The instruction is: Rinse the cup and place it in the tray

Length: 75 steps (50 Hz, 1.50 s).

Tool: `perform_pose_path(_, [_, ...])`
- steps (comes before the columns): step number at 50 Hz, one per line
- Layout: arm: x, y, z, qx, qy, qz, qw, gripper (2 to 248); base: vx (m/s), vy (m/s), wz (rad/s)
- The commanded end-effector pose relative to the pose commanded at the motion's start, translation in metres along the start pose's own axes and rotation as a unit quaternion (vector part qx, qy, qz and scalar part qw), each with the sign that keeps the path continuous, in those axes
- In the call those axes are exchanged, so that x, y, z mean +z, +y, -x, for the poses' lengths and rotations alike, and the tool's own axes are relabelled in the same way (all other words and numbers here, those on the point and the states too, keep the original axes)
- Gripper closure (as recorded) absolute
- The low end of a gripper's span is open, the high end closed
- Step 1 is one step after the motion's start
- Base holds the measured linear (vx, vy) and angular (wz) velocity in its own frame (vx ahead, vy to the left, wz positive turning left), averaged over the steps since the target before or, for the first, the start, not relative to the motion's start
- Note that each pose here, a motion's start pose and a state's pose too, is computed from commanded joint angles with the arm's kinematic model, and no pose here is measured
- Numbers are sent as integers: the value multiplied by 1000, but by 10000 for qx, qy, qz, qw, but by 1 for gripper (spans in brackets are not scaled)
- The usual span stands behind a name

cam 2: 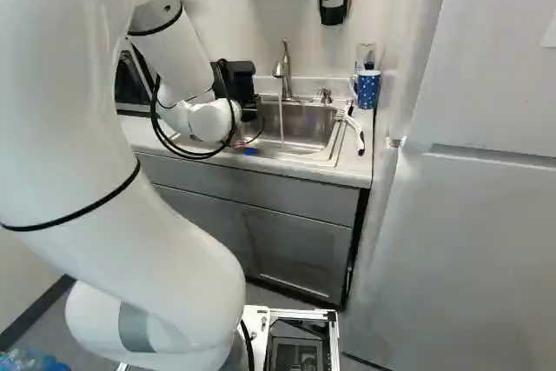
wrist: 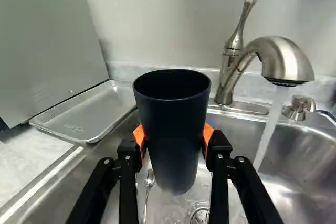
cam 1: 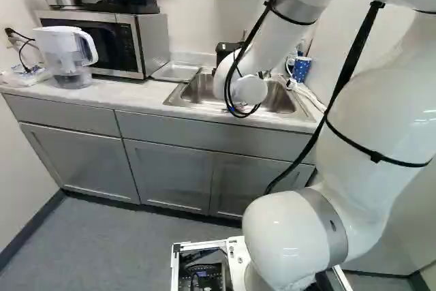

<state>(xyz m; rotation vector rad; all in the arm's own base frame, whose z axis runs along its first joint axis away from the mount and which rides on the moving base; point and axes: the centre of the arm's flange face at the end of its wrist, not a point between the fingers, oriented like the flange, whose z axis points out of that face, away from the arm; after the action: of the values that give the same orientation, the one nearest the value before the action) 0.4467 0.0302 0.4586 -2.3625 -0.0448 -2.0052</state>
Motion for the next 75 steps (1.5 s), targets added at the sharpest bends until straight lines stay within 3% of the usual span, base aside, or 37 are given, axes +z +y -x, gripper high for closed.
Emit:
perform_pose_path(26, [-1,35,26,66,-232,387,9990,127,0,0,0])
perform_pose_path(65, [-2,78,25,156,-224,863,9959,127,0,0,0])
perform_pose_path(75, [-1,79,25,158,-223,872,9958,127,0,0,0])
